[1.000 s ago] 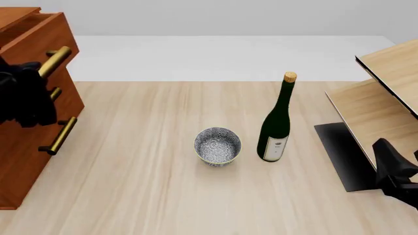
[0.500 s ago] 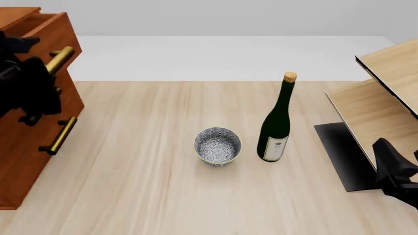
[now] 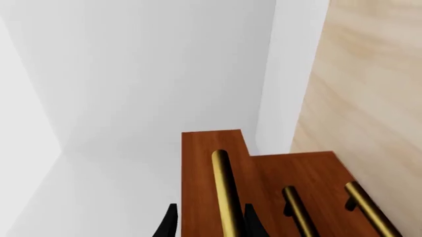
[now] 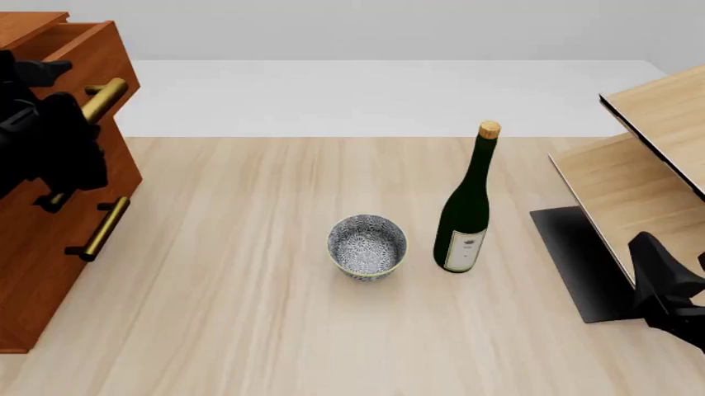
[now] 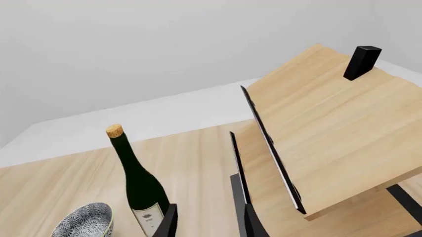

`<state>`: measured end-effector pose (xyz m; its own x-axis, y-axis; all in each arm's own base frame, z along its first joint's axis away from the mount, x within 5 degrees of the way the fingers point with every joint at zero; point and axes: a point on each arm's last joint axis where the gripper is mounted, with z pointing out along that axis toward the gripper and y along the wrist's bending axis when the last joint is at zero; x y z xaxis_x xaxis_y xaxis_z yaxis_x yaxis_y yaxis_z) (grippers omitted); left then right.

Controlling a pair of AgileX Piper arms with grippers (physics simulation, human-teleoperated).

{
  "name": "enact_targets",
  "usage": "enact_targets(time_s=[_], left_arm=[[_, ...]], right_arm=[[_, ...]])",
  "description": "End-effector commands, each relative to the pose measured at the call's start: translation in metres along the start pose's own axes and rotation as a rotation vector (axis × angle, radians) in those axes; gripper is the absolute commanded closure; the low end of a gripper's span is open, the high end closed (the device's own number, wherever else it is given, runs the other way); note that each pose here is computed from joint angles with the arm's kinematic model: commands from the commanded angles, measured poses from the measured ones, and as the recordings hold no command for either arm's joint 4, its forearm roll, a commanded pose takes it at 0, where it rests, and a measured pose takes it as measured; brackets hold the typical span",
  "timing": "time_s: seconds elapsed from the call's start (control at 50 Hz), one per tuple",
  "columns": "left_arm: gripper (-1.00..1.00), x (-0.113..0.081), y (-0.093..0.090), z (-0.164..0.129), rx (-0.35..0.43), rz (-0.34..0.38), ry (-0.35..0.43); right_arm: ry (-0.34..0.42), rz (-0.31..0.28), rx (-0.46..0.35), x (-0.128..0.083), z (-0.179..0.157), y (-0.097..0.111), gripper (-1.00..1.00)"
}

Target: Close the bottom drawer of the cabinet and open the top drawer.

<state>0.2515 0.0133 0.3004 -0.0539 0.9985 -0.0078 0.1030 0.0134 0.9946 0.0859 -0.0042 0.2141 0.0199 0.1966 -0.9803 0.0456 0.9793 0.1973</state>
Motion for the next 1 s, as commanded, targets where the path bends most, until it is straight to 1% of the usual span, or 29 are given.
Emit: enact_targets(time_s=[0.02,0.3,0.6,0.72,0.76,0.78,0.82,1.0], left_arm=[[-1.00,-0.003,0.000,0.001,0.012,-0.027,-0.011],[-1.00,-0.009,-0.005,-0.001,0.033,-0.043,-0.036],[-1.00,-0.016,-0.008,-0.012,0.057,-0.077,-0.063],[-1.00,-0.017,-0.006,-0.017,0.049,-0.070,-0.070],[-1.00,-0.018,-0.002,-0.018,0.050,-0.084,-0.072],[-1.00,-0.018,-0.005,-0.019,0.053,-0.076,-0.073],[-1.00,-0.020,-0.005,-0.020,0.059,-0.088,-0.081],[-1.00,-0.024,-0.002,-0.023,0.058,-0.100,-0.099]], right_arm=[[0.000,0.001,0.002,0.000,0.001,0.000,-1.00],[0.002,0.006,0.004,0.000,0.001,0.000,-1.00],[0.001,0.010,0.006,0.000,0.000,0.000,-1.00],[0.000,0.011,0.007,0.000,0.001,0.000,-1.00],[0.000,0.012,0.006,0.000,0.001,0.000,-1.00],[0.001,0.012,0.007,0.000,0.001,0.000,-1.00],[0.001,0.013,0.007,-0.001,0.001,-0.001,-1.00],[0.001,0.020,0.011,-0.001,0.002,-0.001,-1.00]])
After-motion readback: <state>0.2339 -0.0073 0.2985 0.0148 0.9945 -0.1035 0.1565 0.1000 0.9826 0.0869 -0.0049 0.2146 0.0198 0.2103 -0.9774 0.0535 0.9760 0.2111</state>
